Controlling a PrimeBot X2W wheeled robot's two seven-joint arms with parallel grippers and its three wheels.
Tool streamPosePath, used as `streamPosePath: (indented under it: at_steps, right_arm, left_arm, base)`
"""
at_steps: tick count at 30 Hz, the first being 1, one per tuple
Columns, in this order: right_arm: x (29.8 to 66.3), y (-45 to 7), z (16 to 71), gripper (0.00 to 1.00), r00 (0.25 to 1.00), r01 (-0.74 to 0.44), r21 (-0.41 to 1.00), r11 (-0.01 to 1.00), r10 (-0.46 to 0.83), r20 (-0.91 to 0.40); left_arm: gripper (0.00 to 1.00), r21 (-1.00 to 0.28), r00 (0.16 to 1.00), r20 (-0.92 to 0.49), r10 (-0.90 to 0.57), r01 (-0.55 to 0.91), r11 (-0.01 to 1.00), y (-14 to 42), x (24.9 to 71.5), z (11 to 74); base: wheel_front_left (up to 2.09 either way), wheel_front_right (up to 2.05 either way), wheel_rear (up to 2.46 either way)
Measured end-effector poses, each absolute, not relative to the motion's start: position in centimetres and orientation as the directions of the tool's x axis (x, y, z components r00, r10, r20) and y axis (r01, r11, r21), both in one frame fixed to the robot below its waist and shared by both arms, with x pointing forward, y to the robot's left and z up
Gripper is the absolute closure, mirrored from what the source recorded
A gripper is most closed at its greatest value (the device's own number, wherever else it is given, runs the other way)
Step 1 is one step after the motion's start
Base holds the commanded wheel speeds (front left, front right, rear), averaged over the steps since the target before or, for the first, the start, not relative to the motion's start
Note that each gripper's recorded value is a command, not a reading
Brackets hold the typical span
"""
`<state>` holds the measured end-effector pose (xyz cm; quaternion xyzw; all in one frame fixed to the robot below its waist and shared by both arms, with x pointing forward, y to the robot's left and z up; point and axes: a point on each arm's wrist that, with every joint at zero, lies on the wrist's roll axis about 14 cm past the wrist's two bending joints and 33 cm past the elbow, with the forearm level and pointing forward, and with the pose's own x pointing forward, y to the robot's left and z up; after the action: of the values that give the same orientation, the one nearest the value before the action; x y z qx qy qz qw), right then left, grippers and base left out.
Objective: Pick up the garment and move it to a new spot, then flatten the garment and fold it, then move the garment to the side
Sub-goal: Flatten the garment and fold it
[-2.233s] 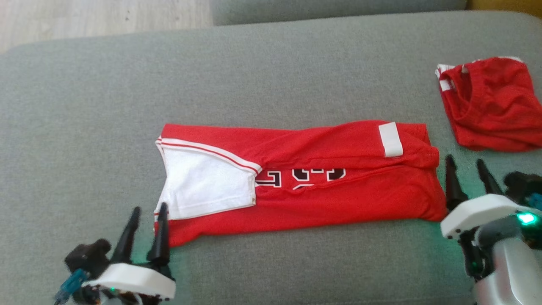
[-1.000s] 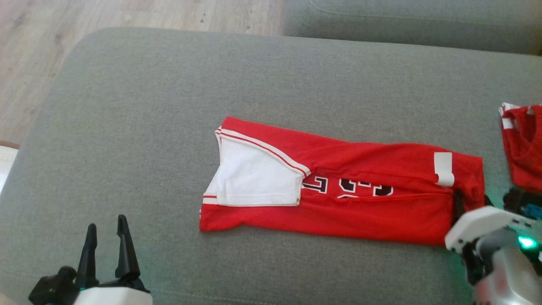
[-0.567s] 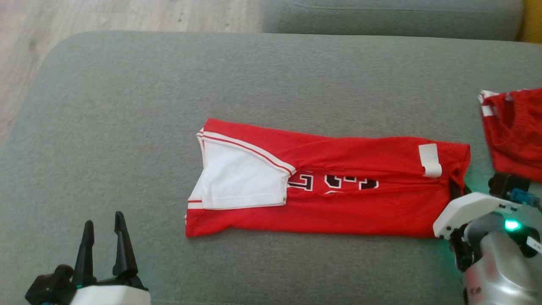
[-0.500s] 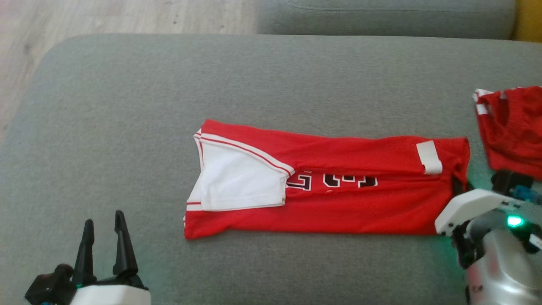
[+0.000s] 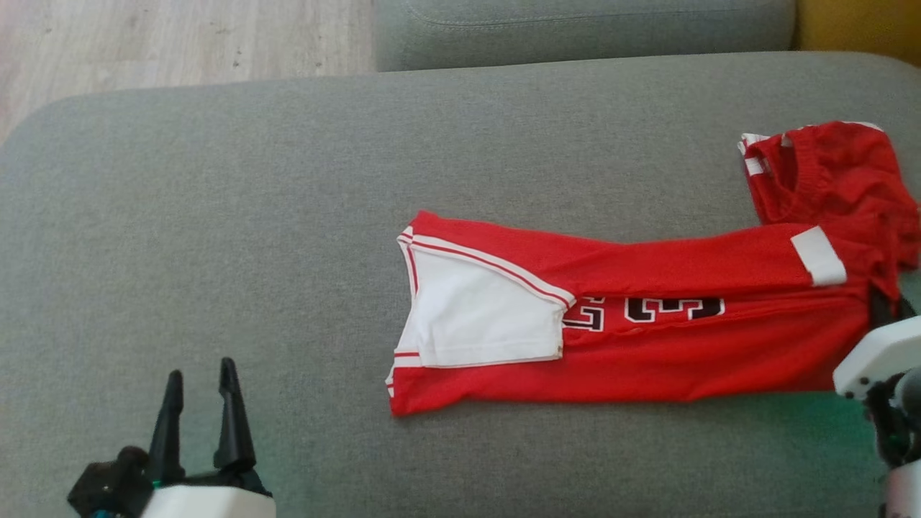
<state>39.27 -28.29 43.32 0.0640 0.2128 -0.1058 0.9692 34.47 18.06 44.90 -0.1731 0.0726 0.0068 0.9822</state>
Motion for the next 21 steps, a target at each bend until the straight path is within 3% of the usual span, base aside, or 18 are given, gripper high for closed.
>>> streamPosePath:
  at_steps: [7, 14, 21]
  right_arm:
    - [39.6, -25.5, 45.5, 1.0, 0.911, 0.174, 0.126, 0.977, -0.111, -0.396]
    - [40.7, -18.6, 47.5, 1.0, 0.935, -0.021, 0.203, 0.979, 0.091, -0.342]
    - [40.4, -10.1, 48.3, 1.0, 0.887, -0.24, 0.343, 0.908, 0.349, -0.303]
  left_arm:
    - [0.0, -0.346, 0.987, -0.151, -0.05, -0.006, 0.938, 16.8, 34.8, 44.7]
    - [0.0, -0.347, 0.986, -0.159, -0.048, -0.01, 0.938, 17.0, 34.1, 44.5]
    - [0.0, -0.353, 0.987, -0.159, -0.025, -0.034, 0.935, 17.6, 33.4, 44.4]
  base:
    - [0.0, 0.0, 0.0]
    - [0.0, 0.0, 0.0]
    - [0.0, 0.0, 0.0]
